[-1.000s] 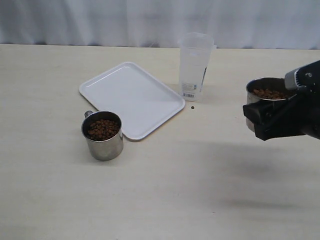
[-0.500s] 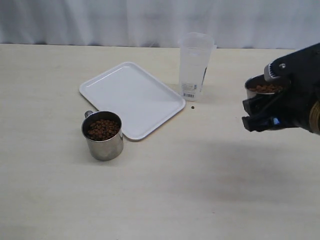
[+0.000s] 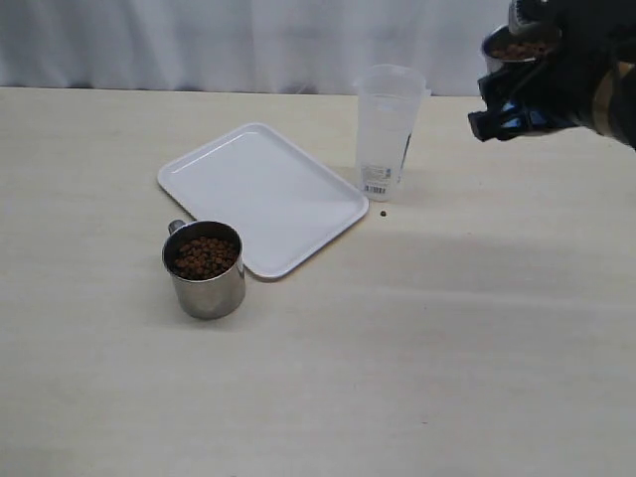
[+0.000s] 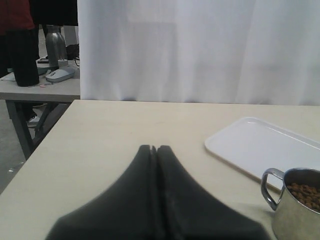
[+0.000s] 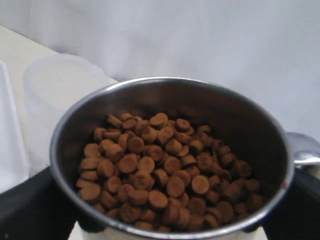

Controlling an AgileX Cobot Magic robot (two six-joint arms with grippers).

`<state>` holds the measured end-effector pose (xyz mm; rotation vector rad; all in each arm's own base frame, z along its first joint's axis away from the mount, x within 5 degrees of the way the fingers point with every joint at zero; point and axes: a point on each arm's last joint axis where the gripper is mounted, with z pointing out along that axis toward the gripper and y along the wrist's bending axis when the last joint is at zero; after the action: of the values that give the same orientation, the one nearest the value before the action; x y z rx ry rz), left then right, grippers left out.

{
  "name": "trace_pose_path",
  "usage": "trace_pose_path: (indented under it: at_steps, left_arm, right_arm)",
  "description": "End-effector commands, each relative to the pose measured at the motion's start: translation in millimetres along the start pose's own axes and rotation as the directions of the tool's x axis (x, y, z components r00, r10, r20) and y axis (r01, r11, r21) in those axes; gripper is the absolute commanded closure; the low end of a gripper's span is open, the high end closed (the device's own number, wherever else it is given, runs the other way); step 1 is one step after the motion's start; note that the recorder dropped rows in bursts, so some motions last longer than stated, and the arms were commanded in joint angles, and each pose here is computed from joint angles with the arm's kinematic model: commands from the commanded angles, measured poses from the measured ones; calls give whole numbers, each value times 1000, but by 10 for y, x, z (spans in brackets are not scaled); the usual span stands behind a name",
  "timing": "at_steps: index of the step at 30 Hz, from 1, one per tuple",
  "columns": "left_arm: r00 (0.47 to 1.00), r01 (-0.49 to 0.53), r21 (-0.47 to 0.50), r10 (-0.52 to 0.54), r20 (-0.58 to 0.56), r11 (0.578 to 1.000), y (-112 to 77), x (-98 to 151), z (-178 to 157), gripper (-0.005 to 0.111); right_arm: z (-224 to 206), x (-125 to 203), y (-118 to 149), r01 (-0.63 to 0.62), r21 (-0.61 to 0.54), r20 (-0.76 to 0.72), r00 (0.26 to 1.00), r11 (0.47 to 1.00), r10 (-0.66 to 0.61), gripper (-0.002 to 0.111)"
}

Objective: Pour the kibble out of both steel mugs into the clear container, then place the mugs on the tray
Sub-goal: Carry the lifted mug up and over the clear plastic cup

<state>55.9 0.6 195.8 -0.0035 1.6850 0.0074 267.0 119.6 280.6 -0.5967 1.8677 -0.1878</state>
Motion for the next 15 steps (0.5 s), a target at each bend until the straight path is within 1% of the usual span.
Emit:
trace_pose_path:
  at_steps: [1, 3, 9, 15]
  left_arm:
    - [1000, -6, -5, 6, 5, 1000, 3, 5, 0, 107]
    - [1000, -6, -5, 6, 5, 1000, 3, 5, 0, 107]
    - [1000, -6, -5, 6, 5, 1000, 3, 5, 0, 107]
    - [1000, -6, -5, 6, 5, 1000, 3, 5, 0, 107]
  right_arm:
    - [294, -161, -41, 136, 70, -14, 991, 988, -135, 104]
    - [433, -191, -17, 218, 78, -33, 976, 973, -216, 104]
    - [822, -248, 113, 352, 45, -54, 936, 935, -349, 104]
    - [1019, -351, 150, 364, 53, -41, 931, 930, -362, 104]
